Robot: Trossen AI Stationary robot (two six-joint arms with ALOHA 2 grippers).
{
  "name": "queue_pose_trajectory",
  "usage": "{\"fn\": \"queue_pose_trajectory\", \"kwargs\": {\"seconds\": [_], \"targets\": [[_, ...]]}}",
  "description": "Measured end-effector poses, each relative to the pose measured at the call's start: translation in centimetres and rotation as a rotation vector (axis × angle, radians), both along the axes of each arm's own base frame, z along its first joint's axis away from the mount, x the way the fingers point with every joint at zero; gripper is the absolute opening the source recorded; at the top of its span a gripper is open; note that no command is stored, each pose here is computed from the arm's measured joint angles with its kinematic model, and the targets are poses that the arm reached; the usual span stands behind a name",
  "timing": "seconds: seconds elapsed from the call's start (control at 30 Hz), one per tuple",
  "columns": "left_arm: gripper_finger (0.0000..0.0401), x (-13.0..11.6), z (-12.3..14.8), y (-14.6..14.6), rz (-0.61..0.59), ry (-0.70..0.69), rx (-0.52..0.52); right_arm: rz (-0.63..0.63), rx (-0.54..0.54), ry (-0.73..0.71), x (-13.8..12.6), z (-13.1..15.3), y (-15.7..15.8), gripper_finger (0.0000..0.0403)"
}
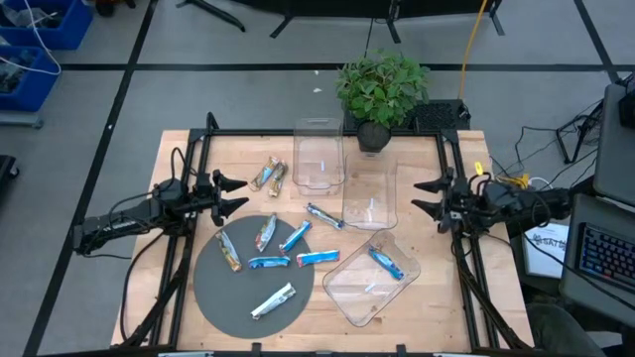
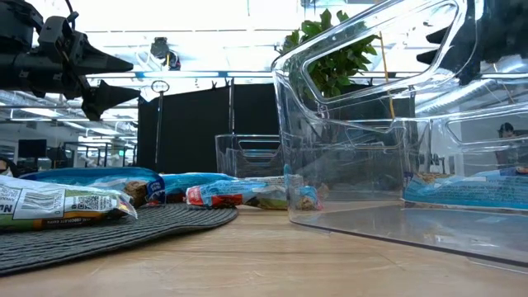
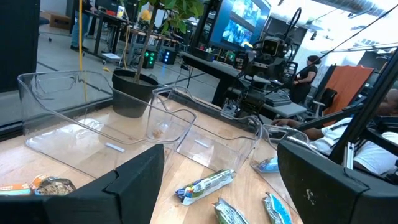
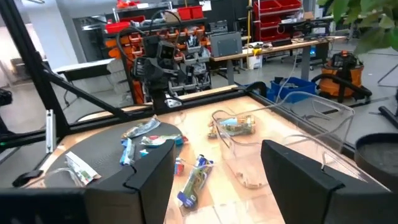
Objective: Pick and place Granola Bars by type
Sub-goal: Put the red granola bar into the top transparent bin
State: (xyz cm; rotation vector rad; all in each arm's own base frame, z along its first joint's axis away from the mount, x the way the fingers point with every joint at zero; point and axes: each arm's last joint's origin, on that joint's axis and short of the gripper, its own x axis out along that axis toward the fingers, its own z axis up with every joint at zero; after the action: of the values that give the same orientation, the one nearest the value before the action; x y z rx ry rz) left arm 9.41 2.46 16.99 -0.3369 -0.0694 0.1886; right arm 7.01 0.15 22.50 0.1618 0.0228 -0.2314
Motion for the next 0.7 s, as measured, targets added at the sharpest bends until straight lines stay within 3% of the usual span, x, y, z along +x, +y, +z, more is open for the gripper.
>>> {"fn": "queue_pose_trajectory", "kwargs": {"seconds": [0.33, 0.53, 0.7], "targets": [[0.031, 0.0, 0.2, 0.0, -0.001, -0.02, -0.011, -0.166, 0.022, 0.056, 0.8, -2.6, -0.3, 0.0228], [0.031, -0.1, 0.9, 0.0, -0.013, -0.122, -0.123, -0.164, 0.042, -0.017, 2.0, -5.0, 0.0, 0.0226], [0.031, -0.1, 1.2, 0.0, -0.025, -0.163, -0.196, -0.161, 0.041, -0.105, 2.3, -5.2, 0.0, 0.0228]]}}
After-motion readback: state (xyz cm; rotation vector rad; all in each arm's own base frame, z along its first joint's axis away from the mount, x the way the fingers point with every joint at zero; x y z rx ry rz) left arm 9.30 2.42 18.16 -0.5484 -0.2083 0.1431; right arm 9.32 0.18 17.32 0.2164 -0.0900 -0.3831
